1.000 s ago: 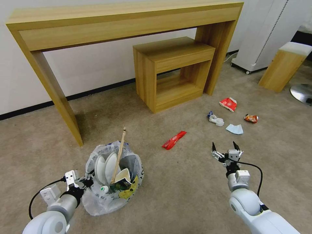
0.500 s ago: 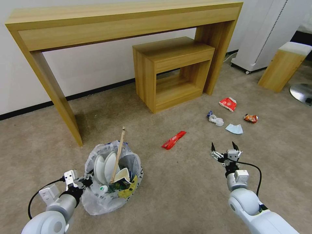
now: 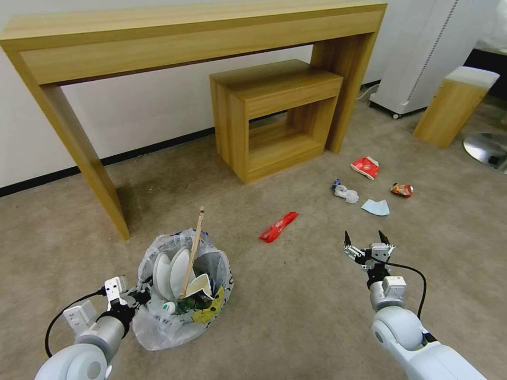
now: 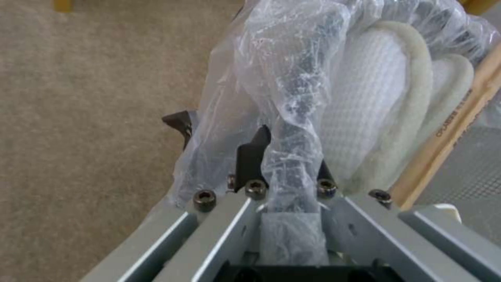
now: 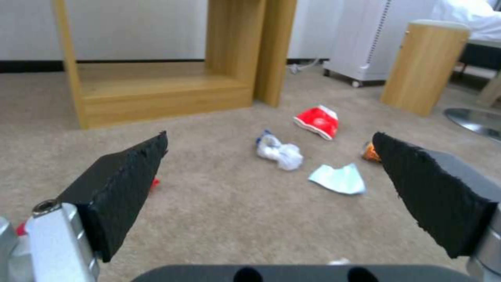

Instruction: Pick up the trash bin and place the garbage on the floor into it.

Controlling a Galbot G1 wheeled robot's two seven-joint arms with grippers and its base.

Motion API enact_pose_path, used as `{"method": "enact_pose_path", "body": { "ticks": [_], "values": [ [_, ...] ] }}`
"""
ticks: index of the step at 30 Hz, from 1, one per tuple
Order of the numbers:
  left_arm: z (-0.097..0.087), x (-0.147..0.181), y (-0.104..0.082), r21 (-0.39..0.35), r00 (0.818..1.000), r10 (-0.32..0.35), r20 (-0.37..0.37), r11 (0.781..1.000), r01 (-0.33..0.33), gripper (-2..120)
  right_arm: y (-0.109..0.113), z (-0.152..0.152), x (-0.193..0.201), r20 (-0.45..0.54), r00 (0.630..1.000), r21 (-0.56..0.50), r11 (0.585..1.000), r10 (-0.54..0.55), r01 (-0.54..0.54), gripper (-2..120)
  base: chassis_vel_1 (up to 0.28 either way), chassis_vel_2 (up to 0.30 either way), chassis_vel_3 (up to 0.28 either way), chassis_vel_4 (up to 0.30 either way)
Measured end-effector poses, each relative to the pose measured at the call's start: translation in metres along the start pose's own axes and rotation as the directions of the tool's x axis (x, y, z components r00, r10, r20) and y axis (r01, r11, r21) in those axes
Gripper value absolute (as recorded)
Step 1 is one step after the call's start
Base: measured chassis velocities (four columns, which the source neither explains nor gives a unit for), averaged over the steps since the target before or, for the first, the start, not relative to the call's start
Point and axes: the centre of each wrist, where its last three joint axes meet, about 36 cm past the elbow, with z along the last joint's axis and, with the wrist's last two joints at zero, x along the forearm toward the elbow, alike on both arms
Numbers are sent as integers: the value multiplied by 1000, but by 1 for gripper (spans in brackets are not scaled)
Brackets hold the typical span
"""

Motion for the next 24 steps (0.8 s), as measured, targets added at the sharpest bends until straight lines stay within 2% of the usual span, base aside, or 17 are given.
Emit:
{"method": "enact_pose_path", "body": {
  "ticks": [13,24],
  "values": [
    [1,1,-1,0,1000,-1,-4,1000,1,0,-3,-1,2,-2,1000,-2,1000,4,-4,100,-58,-51,-60,-57],
    [2,1,-2,1,1000,0,1,1000,0,0,-5,1,5,-8,1000,-5,1000,13,-13,100,-12,8,7,-9]
  ]
}}
